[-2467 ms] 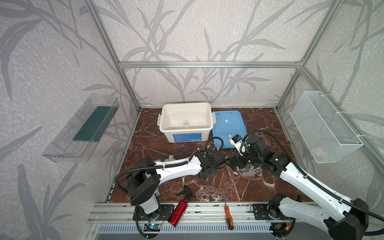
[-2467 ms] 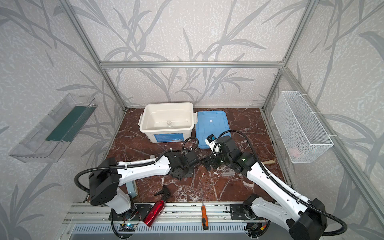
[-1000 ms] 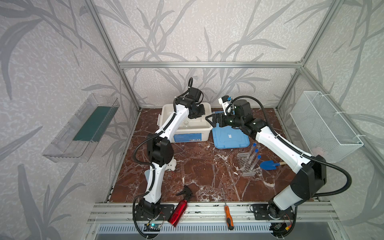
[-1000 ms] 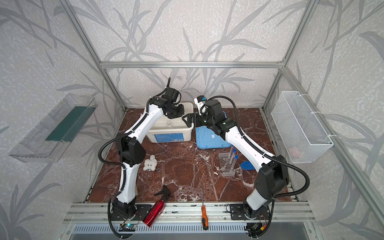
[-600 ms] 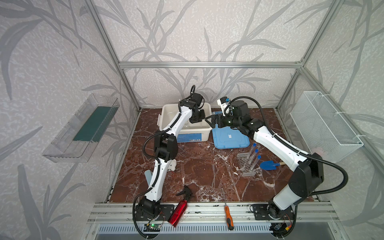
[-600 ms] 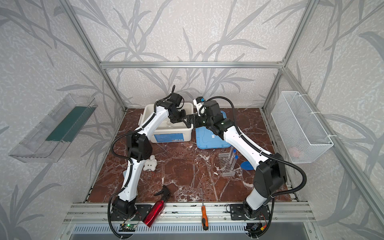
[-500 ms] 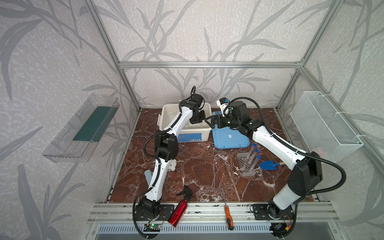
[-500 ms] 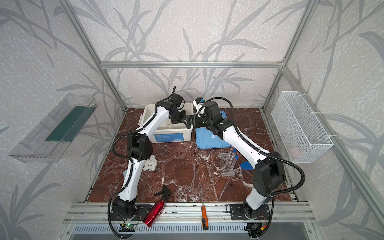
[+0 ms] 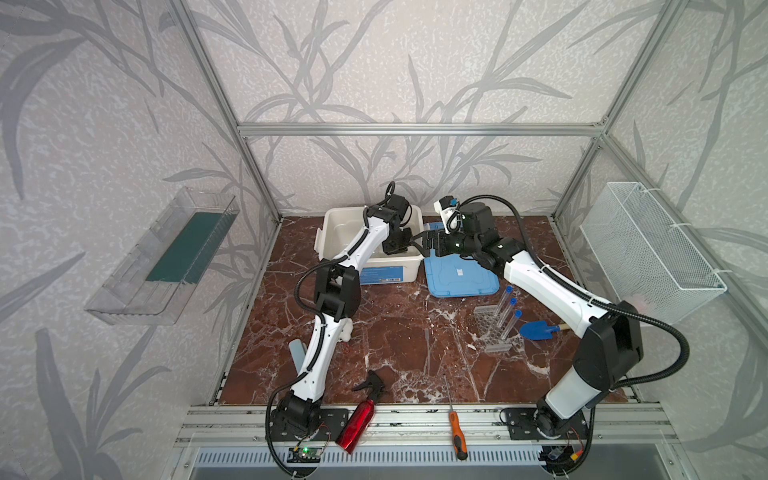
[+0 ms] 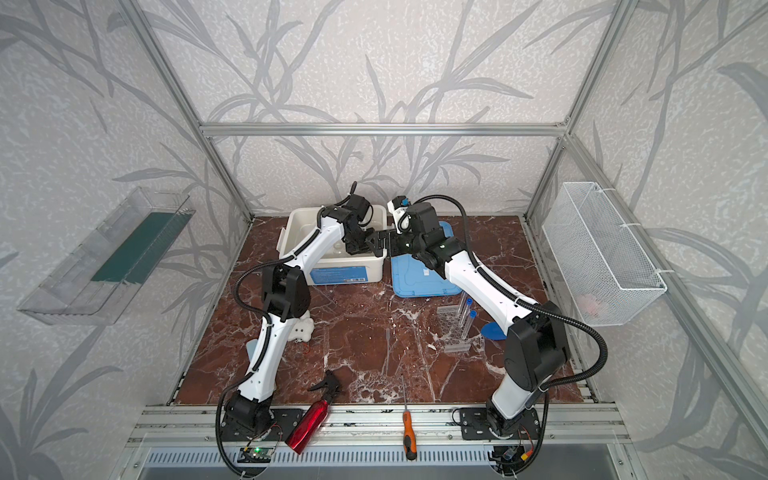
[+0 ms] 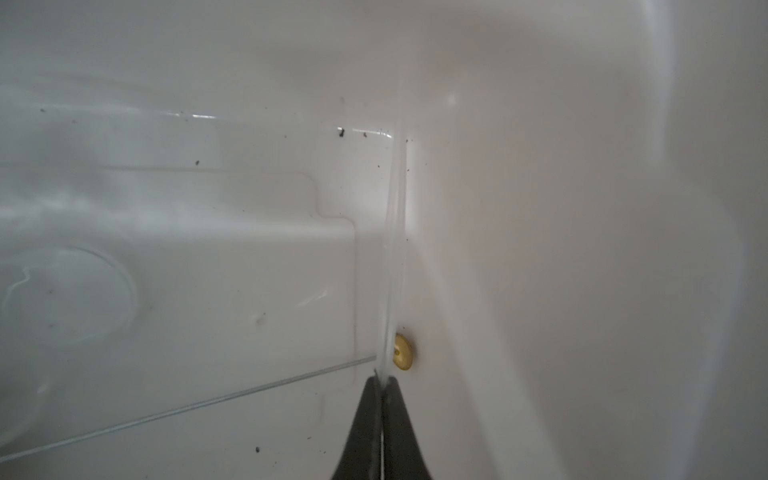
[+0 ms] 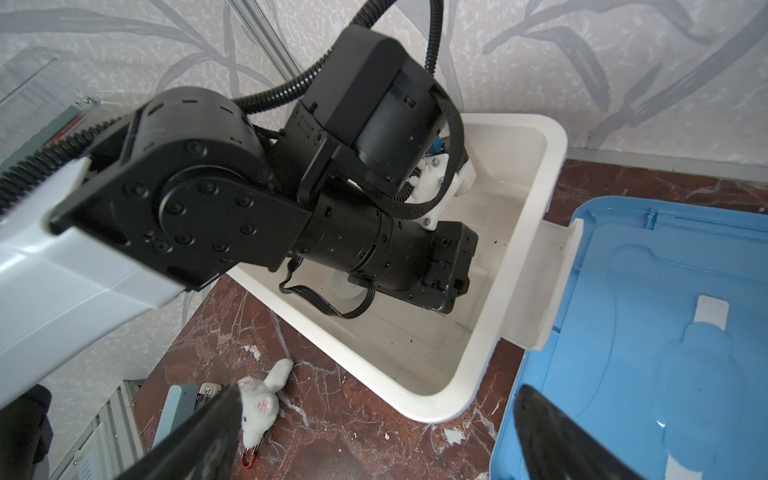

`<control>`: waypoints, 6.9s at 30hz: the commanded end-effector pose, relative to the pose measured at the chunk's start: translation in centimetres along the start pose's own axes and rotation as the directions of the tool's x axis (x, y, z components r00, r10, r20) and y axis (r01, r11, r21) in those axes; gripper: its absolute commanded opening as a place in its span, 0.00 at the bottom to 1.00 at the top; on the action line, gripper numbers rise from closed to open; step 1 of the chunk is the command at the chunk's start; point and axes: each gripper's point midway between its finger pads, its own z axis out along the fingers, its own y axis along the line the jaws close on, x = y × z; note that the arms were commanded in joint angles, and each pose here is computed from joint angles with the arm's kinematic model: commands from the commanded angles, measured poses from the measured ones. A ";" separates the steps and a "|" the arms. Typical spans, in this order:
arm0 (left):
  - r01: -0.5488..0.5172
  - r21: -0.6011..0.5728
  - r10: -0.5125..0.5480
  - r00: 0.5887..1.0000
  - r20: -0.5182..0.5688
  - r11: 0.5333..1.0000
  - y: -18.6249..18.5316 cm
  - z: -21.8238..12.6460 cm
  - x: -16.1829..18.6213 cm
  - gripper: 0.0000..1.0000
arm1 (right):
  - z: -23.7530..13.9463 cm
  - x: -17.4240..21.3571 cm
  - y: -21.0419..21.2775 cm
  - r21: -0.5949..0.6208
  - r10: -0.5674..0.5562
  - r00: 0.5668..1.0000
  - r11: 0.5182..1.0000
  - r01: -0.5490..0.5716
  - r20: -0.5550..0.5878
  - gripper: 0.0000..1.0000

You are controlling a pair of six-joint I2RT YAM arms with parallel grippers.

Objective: Organize the chemistry lab equipment
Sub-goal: 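Lower the thin pipette into the white bin and open the left gripper, then move the left gripper back to the bulb pipette on the table, then lower the left gripper onto the bulb pipette and grasp it, then lift the bulb pipette over the white bin with the left gripper, then lower the bulb pipette into the white bin and open the left gripper, then withdraw the left gripper from the bin while the right gripper moves toward the blue lid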

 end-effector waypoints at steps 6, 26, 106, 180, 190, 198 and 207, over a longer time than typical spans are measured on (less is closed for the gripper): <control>-0.005 -0.070 0.001 0.999 -0.048 0.998 1.1 1.9 1.5 0.11 | 0.5 0.4 -0.4 -0.001 0.000 1.000 1.000 0.000 -0.005 0.99; -0.026 -0.096 0.026 1.000 -0.002 0.995 1.1 -0.2 0.6 0.31 | -0.4 0.3 -0.6 0.014 -0.015 1.000 1.000 0.015 0.002 0.99; -0.053 -0.183 0.065 0.996 0.064 0.982 -0.9 0.1 28.8 0.19 | -12.8 19.5 -3.4 0.078 -0.005 0.974 0.997 0.023 -0.225 1.00; 0.071 0.117 -0.086 0.988 0.131 0.991 -2.6 0.3 -2.6 0.12 | 0.7 -0.4 -3.0 0.045 -0.100 0.991 0.994 0.104 -0.087 1.00; 0.097 0.073 -0.102 0.992 0.078 0.993 -1.1 2.6 -1.6 0.18 | 0.6 -0.4 -3.1 0.044 -0.138 0.984 0.989 0.143 -0.112 0.99; 0.057 0.084 -0.065 0.993 0.103 0.995 -1.6 0.9 -2.2 0.36 | -0.6 -1.5 -3.9 0.089 -0.131 0.988 0.986 0.138 -0.087 0.99; -0.007 0.110 -0.019 0.973 0.228 0.994 -3.3 -6.8 -4.1 0.63 | -3.7 -3.2 -3.8 0.128 -0.139 0.990 0.982 0.141 -0.025 0.99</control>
